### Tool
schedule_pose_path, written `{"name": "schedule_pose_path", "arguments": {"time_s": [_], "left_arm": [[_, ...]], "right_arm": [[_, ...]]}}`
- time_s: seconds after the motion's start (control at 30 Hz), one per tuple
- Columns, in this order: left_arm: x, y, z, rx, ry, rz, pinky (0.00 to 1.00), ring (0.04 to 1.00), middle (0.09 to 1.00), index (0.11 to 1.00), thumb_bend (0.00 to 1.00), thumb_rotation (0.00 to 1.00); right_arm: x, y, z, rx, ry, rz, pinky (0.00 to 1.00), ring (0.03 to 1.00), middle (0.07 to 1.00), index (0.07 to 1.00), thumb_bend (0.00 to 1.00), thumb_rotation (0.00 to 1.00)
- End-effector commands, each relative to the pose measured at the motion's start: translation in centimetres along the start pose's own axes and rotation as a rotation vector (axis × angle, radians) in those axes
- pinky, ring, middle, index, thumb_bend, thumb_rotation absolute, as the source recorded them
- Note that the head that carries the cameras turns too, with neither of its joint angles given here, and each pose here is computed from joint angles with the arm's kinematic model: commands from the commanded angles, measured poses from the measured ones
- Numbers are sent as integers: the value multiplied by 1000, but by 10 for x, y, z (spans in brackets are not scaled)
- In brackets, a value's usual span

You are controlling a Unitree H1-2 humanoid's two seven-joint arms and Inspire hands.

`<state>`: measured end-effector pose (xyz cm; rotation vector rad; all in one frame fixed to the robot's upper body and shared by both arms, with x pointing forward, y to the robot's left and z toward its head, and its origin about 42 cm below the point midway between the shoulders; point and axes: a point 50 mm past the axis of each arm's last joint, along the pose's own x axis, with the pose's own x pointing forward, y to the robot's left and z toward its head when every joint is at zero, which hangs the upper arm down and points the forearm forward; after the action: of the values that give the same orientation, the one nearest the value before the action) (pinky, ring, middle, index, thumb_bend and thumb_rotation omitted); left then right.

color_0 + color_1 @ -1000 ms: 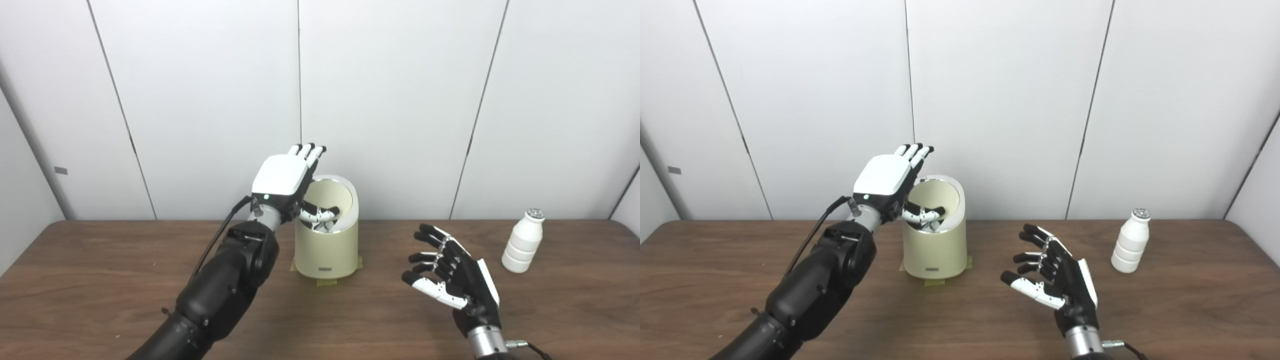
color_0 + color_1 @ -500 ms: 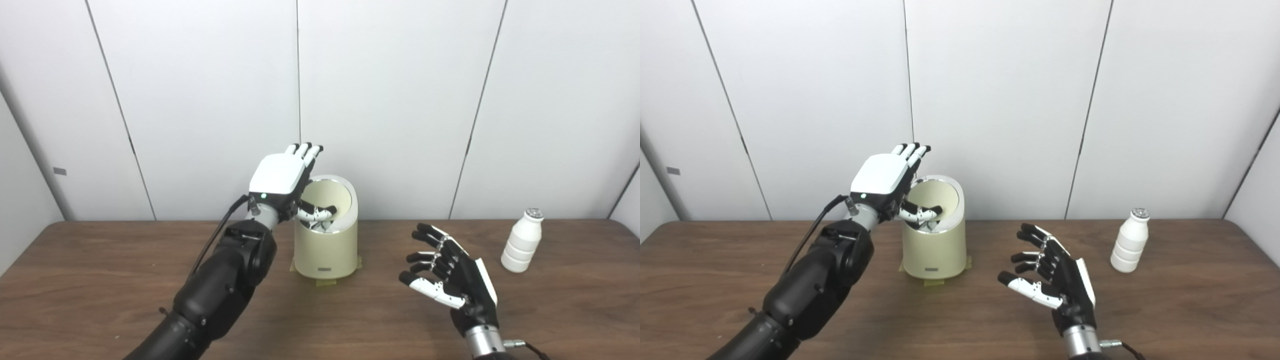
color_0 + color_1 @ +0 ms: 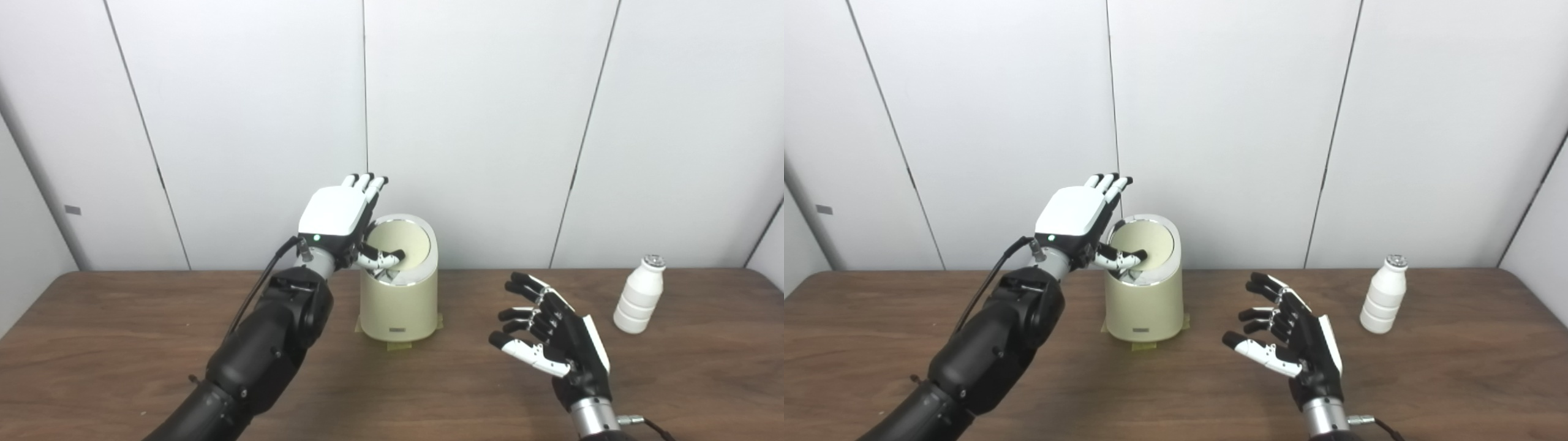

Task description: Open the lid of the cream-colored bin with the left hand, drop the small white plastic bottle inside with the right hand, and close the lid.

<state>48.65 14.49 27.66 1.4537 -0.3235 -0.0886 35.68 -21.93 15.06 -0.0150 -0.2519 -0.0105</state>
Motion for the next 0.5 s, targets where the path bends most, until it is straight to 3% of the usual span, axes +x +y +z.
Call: {"name": "schedule_pose_path", "arguments": {"time_s": [0.0,0.47], "left_arm": [[3,11,-16,62,56,8,863,999,1000,999,762,0],[-1,-6,-10,97,19,-43,784,974,997,993,818,2]], "right_arm": [[16,5,23,1,-89,13,483,574,768,757,795,225],[16,5,27,-1,-86,13,481,572,765,758,788,225]]}}
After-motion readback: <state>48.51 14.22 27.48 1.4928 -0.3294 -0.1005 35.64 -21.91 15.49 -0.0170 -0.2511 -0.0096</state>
